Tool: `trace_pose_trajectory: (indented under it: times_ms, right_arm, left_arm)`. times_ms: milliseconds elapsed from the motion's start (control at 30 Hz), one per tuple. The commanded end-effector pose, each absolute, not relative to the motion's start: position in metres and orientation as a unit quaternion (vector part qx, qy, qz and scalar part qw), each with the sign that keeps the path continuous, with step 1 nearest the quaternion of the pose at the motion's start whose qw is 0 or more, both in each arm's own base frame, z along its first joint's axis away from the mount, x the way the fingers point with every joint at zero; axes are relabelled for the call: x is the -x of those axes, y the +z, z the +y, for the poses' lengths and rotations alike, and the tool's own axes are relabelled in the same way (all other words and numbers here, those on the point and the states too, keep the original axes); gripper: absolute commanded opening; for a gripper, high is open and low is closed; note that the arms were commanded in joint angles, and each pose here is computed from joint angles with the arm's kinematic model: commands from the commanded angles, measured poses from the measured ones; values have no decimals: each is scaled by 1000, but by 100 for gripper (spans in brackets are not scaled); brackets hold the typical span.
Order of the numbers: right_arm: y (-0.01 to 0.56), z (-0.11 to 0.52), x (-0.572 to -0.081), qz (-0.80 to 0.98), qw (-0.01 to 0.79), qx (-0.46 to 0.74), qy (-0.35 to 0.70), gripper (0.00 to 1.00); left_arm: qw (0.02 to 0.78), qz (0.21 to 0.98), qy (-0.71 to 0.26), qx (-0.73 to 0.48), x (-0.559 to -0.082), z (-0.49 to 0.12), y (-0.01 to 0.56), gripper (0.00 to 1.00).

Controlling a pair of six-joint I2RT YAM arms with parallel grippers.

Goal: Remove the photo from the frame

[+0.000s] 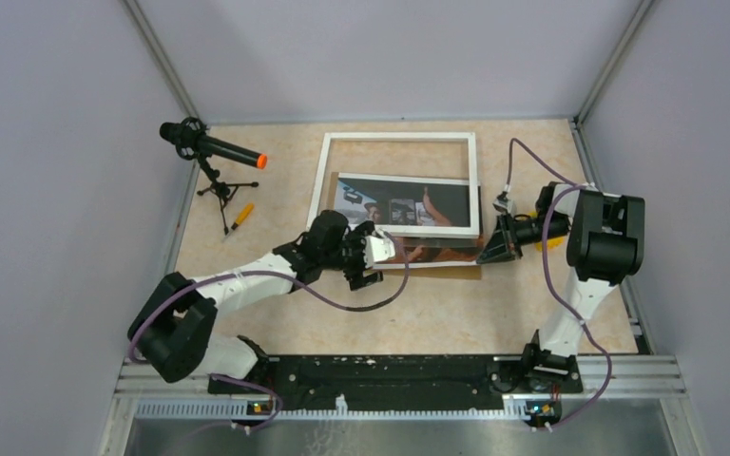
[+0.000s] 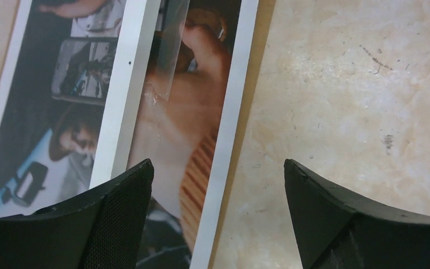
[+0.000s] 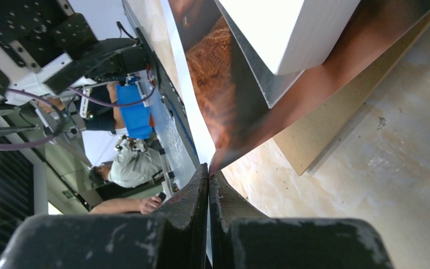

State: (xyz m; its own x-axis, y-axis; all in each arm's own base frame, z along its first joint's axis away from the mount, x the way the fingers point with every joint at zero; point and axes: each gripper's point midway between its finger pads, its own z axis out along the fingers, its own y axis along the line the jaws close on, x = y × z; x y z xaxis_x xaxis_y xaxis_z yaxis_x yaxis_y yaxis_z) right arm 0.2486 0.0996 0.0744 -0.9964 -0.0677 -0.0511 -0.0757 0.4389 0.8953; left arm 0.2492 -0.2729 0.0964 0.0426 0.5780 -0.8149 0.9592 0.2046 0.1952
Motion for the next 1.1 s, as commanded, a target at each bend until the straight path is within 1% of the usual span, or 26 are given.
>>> trace_pose_trajectory:
  times_ms: [0,367,667,767,1067]
  right_arm:
    - [101,101,-261,825,56,58,560,0]
    - [106,99,-259,821,60,68,563,0]
    - [101,99,-258,824,54,64,560,0]
    - [99,99,-258,825,50,61,560,0]
    - [96,99,-257,825,45,57,561,0]
  left_arm:
    - [483,562,-159,-652,-265,-293,102,89]
    - [476,519,-144,-696,-264,-332,83,78]
    - [483,528,-89,-693,-282,-338,75,59]
    - [486,527,-78,-693,-284,-339,74,49]
    - [478,516,-80,-706,-272,-348,66,42]
